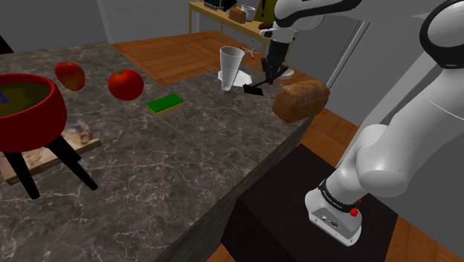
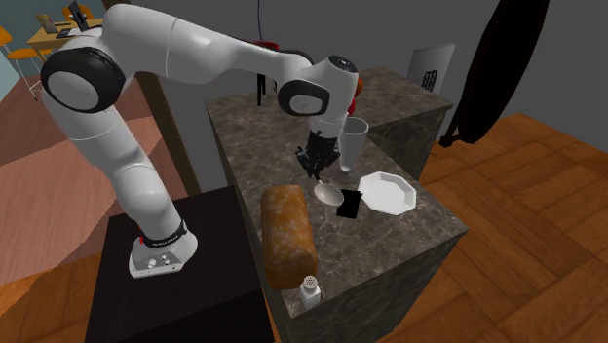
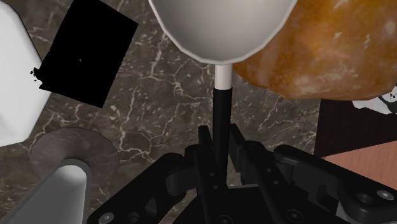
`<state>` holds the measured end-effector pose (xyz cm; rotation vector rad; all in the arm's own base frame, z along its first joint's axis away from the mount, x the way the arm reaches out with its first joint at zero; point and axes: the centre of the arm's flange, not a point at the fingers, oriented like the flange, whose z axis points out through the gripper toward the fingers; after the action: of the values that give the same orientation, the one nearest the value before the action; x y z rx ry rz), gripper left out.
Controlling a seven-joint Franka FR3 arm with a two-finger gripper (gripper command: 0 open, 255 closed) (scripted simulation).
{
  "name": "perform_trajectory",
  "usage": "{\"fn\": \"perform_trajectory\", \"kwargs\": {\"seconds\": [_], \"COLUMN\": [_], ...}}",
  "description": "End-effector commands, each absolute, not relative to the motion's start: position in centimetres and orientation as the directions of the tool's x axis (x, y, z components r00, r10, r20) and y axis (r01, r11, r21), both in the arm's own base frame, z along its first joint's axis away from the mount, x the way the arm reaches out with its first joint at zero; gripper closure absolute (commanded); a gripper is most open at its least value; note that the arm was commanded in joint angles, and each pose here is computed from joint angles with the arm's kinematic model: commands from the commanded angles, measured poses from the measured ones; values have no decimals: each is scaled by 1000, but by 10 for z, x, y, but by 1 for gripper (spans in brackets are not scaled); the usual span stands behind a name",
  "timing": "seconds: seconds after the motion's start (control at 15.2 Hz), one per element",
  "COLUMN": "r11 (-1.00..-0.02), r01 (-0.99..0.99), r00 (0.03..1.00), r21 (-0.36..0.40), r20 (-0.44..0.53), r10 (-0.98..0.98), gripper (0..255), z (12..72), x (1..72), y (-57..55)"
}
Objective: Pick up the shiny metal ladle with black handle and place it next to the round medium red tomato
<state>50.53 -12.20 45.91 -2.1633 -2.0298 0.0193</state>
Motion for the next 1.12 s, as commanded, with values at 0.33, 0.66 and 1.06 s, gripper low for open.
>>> {"fn": "perform_trajectory", "kwargs": {"seconds": [0.33,0.66,1.06], "r11": [-56,-56,-56], "r01": [989,989,989], "r00": [71,71,71], "r21": [-136,-136,-136], "r20": [110,110,110], "r10": [991,991,991], "gripper": [255,255,255], "z": [496,514,514], "x": [505,508,524], "y": [-123,-110,-32]}}
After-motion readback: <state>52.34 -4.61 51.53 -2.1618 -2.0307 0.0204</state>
